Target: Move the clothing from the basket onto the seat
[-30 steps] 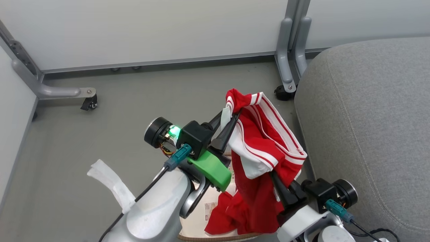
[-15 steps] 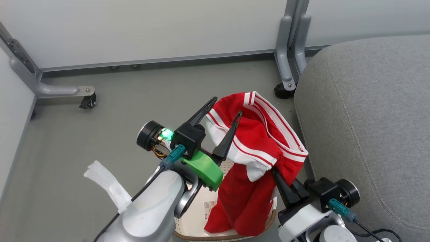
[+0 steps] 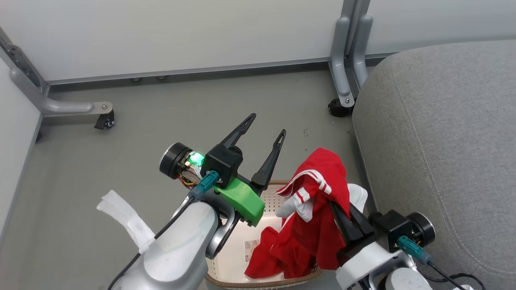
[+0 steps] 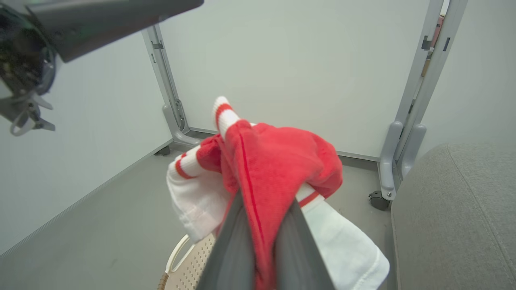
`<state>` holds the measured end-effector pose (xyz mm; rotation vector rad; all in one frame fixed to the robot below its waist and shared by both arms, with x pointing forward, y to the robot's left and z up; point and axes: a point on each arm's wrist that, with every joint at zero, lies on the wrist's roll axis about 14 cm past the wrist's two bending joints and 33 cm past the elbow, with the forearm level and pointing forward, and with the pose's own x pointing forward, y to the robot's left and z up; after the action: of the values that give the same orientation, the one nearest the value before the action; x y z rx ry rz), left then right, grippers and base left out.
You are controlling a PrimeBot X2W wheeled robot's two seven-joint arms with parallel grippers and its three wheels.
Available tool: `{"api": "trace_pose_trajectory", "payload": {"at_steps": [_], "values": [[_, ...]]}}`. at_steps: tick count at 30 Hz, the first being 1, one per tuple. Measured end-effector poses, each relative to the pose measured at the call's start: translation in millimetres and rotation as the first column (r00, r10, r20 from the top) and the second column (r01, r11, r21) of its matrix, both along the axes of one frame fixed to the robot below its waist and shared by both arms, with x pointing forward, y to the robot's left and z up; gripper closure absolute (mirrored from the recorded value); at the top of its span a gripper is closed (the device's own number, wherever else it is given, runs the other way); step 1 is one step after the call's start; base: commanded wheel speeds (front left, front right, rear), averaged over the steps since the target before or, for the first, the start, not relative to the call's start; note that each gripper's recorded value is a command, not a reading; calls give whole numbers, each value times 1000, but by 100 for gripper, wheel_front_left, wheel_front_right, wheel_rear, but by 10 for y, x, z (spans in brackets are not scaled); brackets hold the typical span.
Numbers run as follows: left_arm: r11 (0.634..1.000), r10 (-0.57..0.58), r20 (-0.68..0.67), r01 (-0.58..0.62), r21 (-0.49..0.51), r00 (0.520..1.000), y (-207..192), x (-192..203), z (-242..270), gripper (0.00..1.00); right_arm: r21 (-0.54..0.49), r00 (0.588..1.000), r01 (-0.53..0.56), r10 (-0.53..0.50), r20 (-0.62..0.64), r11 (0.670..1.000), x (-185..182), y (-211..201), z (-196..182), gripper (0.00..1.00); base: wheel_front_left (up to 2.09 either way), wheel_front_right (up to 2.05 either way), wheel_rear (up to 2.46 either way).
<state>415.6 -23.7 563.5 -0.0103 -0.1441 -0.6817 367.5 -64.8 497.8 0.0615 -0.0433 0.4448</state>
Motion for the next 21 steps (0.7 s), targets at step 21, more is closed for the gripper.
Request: {"api": "trace_pose_trajectory", "payload": {"at_steps": [21], "values": [[1000,7,-29,-7,10,1000,82,65,-239,0,1,991,112,-112,68,994,130,-357,205,100,0,0,0]]}}
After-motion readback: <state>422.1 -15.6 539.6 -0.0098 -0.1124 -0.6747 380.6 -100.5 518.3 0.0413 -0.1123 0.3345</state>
